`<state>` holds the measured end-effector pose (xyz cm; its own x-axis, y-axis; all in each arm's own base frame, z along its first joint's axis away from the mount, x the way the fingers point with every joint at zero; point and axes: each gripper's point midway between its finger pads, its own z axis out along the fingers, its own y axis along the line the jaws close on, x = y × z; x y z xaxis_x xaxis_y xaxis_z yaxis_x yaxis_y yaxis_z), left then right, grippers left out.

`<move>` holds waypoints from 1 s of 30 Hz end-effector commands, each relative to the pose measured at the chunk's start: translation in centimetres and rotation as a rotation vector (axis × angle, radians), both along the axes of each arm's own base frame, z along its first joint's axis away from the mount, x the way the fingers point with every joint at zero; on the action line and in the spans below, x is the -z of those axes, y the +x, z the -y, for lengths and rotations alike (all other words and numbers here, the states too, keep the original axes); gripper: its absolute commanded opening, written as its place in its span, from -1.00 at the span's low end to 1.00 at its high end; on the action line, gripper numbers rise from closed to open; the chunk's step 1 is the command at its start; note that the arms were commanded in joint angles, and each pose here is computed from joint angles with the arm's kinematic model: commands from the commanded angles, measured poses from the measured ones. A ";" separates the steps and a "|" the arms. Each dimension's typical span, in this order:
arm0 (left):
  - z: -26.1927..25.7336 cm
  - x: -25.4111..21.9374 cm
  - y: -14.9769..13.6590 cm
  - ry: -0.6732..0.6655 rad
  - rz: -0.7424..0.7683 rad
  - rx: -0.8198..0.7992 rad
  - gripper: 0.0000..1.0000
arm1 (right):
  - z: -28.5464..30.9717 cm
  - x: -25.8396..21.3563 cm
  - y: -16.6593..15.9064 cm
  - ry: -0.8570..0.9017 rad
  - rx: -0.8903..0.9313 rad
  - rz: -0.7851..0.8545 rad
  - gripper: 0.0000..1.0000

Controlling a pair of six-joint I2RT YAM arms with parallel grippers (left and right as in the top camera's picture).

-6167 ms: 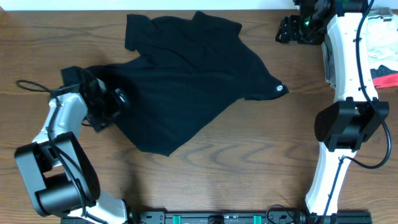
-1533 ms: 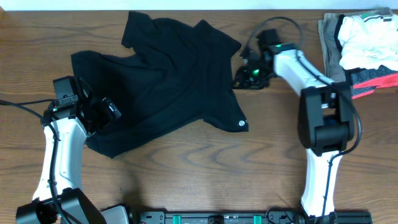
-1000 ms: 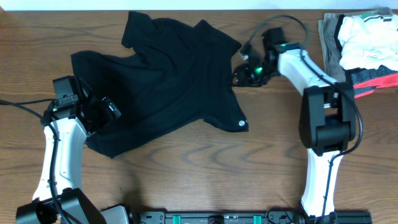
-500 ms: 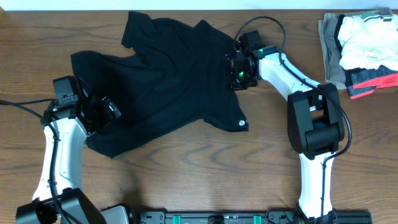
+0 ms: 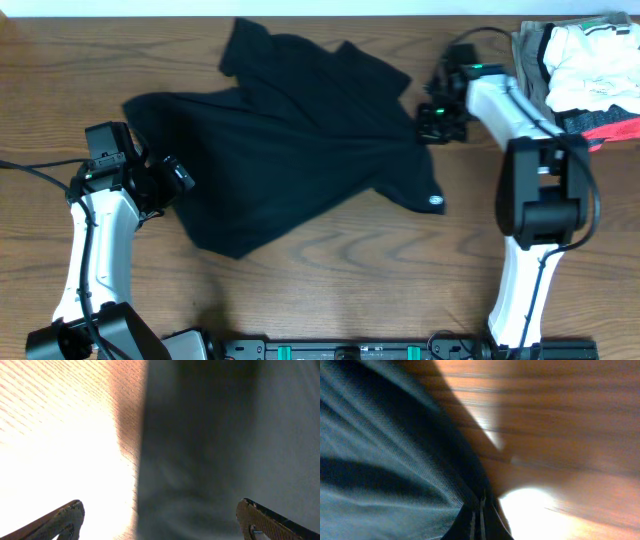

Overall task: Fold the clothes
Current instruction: 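Pull the right side of the shirt rightward with the right gripper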

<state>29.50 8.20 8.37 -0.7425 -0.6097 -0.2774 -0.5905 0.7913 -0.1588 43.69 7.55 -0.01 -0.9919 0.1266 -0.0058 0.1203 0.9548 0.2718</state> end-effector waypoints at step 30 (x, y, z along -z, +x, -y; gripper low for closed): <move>-0.1 0.0 0.0 0.019 -0.005 0.024 0.96 | 5.6 -4.4 -13.0 -0.385 0.060 -0.429 -0.97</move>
<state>29.51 8.21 8.37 -0.7511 -0.5979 -0.2801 -0.5793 0.8003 -0.1548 31.56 3.94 3.60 -0.9114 0.1718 0.3739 0.1635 0.9851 -0.0541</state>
